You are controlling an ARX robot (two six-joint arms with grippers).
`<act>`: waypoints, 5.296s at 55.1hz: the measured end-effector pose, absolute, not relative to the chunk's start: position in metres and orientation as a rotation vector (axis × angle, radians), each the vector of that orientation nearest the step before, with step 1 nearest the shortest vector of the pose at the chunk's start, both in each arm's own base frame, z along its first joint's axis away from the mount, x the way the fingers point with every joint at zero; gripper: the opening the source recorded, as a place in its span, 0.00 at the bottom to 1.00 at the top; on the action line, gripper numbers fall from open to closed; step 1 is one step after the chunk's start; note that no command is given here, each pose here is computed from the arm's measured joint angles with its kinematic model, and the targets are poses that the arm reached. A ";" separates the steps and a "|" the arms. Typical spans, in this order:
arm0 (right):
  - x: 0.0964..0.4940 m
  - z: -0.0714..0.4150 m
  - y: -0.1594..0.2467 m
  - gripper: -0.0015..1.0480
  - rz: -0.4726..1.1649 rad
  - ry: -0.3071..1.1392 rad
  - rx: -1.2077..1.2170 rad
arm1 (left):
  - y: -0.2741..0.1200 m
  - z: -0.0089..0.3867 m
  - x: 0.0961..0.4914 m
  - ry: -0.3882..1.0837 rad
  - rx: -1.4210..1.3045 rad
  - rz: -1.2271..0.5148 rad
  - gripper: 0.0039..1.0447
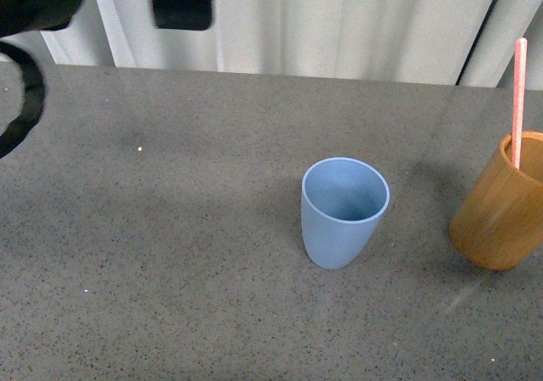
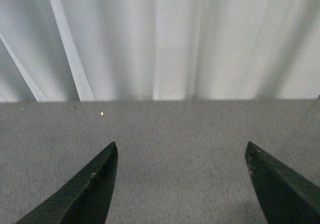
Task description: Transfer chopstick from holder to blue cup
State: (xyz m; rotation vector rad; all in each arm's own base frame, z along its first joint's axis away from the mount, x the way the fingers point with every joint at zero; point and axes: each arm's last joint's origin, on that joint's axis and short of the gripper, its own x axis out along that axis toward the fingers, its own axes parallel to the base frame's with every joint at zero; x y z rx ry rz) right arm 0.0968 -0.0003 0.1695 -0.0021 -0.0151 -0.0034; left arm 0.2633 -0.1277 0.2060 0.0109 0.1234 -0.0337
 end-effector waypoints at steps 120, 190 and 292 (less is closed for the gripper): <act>0.097 0.169 0.000 0.90 -0.003 -0.015 -0.002 | 0.000 0.169 0.102 0.010 -0.007 0.000 0.03; 0.210 0.141 -0.016 0.90 0.151 0.306 -0.094 | 0.000 0.170 0.097 -0.016 -0.005 0.000 0.94; 0.310 0.194 0.034 0.01 0.224 0.103 -0.084 | 0.000 0.170 0.097 -0.016 -0.005 -0.001 0.94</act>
